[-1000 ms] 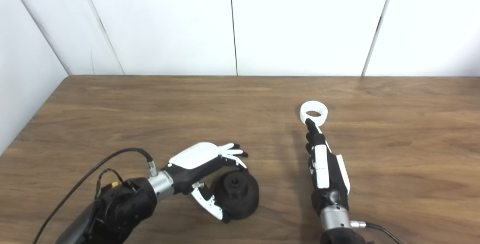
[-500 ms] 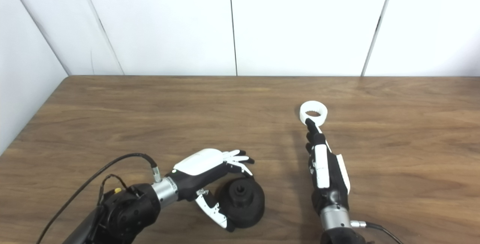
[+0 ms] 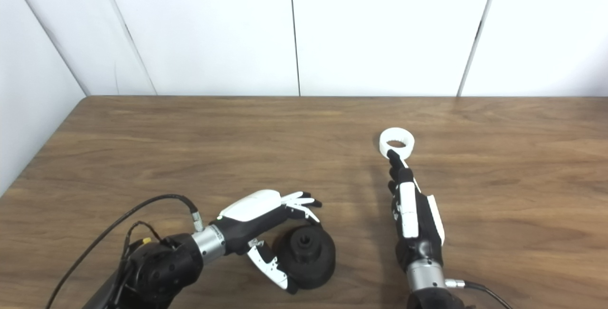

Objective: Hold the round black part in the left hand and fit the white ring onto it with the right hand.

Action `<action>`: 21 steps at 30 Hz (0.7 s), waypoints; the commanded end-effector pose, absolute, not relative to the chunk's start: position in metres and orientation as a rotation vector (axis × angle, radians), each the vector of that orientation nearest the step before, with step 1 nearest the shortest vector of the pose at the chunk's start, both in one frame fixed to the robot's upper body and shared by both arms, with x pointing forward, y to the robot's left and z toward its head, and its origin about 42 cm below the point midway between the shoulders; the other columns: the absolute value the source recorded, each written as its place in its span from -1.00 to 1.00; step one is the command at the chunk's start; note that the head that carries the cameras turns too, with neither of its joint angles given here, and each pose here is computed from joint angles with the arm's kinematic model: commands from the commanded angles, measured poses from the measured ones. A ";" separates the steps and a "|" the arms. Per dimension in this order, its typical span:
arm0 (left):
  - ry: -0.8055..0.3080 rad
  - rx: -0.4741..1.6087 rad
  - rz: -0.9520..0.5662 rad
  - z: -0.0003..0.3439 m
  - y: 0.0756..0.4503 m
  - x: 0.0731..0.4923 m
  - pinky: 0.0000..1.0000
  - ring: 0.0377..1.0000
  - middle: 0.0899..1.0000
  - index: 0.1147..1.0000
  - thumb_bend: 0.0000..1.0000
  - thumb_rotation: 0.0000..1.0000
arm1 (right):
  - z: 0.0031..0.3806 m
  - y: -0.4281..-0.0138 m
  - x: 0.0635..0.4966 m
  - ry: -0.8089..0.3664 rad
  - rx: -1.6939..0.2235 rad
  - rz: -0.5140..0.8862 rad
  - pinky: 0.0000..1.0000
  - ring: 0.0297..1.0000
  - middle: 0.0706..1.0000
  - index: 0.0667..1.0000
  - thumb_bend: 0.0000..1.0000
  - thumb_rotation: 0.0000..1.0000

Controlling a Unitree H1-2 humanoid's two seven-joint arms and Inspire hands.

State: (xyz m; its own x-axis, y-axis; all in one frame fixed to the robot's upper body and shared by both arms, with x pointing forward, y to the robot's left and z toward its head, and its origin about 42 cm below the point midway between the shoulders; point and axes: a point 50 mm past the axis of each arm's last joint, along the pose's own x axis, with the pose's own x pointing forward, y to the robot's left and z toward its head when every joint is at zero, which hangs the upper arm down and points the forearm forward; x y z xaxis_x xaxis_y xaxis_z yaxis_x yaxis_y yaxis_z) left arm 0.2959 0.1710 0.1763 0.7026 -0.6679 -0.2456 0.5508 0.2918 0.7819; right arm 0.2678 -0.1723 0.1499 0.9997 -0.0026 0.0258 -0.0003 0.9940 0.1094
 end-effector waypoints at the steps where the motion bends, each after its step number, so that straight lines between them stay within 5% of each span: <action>1: -0.108 0.998 -0.831 0.173 0.175 0.298 0.86 1.00 0.90 0.27 0.81 -0.50 | 0.166 -0.171 0.268 -0.095 0.122 0.010 1.00 0.99 0.94 0.83 0.40 1.00; 9: -0.112 0.992 -0.826 0.172 0.174 0.298 0.89 1.00 0.89 0.26 0.83 -0.52 | 0.189 -0.188 0.285 -0.176 -0.090 -0.010 1.00 0.87 0.87 0.76 0.33 1.00; 10: -0.113 0.994 -0.827 0.172 0.173 0.298 0.88 1.00 0.89 0.26 0.83 -0.52 | 0.196 -0.195 0.292 -0.196 -0.174 -0.016 0.84 0.81 0.84 0.73 0.28 0.95; 12: -0.115 0.995 -0.828 0.172 0.173 0.299 0.87 1.00 0.89 0.26 0.83 -0.52 | 0.211 -0.209 0.306 -0.222 -0.343 -0.034 0.67 0.77 0.79 0.68 0.25 0.78; 14: -0.117 0.993 -0.828 0.171 0.172 0.299 0.86 1.00 0.89 0.26 0.83 -0.51 | 0.225 -0.222 0.318 -0.240 -0.477 -0.066 0.78 0.85 0.82 0.65 0.42 0.28; 17: -0.114 0.984 -0.827 0.171 0.172 0.300 0.88 1.00 0.89 0.26 0.83 -0.53 | 0.249 -0.241 0.348 -0.291 -0.661 -0.090 0.72 0.84 0.82 0.59 0.62 -0.15; 21: -0.112 0.985 -0.828 0.172 0.171 0.301 0.88 1.00 0.90 0.27 0.83 -0.52 | 0.271 -0.260 0.392 -0.271 -0.858 -0.069 0.67 0.85 0.81 0.54 0.76 -0.32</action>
State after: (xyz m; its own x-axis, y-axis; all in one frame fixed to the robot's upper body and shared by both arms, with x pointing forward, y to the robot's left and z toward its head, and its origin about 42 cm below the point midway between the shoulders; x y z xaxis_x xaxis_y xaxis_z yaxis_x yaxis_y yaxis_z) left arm 0.2988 0.1700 0.1753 0.7082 -0.6644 -0.2388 0.5477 0.3036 0.7797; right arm 0.3720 -0.2573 0.2501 0.9700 0.0176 0.2423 0.1578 0.7128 -0.6834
